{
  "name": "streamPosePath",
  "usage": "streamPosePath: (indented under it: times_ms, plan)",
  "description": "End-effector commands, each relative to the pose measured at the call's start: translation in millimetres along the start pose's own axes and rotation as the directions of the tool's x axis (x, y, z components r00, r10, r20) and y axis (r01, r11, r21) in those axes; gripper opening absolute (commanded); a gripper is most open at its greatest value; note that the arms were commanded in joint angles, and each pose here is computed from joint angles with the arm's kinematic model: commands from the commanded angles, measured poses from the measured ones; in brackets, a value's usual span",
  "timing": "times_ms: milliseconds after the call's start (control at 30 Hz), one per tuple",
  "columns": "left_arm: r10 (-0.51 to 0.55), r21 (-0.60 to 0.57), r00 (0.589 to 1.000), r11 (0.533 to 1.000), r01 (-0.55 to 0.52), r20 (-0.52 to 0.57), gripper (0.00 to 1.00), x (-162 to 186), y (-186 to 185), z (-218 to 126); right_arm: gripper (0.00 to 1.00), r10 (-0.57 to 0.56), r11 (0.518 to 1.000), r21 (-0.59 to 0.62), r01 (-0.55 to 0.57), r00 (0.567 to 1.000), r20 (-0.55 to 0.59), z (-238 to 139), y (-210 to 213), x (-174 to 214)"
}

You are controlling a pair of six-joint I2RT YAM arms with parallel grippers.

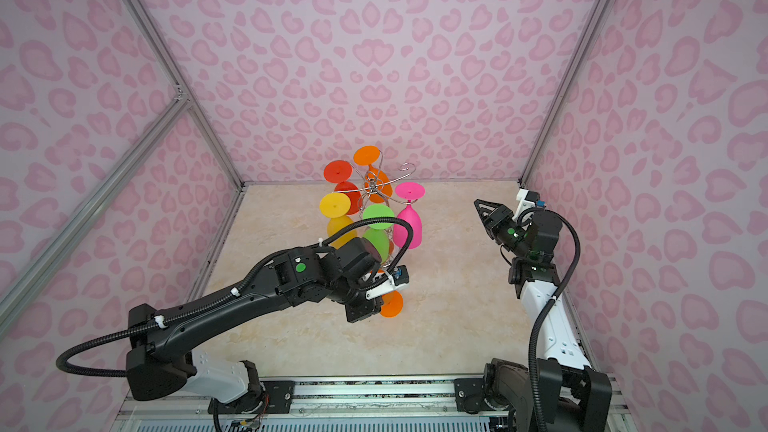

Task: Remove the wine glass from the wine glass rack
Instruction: 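Lower the orange glass down to the table with the left gripper, then set down the orange glass, open the left gripper while the right nears the rack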

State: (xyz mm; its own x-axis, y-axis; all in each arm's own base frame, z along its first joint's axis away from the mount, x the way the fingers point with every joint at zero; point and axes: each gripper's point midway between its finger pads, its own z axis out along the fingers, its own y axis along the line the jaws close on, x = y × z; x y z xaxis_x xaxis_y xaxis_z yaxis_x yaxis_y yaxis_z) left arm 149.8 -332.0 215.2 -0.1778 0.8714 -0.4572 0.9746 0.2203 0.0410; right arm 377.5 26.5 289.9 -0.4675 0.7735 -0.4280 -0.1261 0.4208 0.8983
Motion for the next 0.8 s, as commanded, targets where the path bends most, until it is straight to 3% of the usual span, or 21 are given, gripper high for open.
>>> streamPosePath:
  times_ms: [0, 400, 767]
  plan:
    - [0.0, -0.02, 0.995, 1.0, -0.002, -0.099, 0.02, 12.9, 4.8, 12.1, 0.44, -0.014, 1.0, -0.024, 0.015, 1.0, 0.013, 1.5, 2.2, -2.7]
    - [-0.009, -0.006, 0.972, 1.0, 0.008, -0.236, 0.02, 25.8, 6.9, 47.3, 0.44, 0.0, 1.0, -0.024, 0.001, 1.0, 0.008, 2.2, -5.3, 1.8]
    - [-0.003, 0.021, 0.967, 1.0, 0.009, -0.254, 0.02, 24.5, 3.8, 55.5, 0.44, 0.004, 1.0, -0.028, -0.004, 1.0, 0.0, 3.5, -6.1, 2.6]
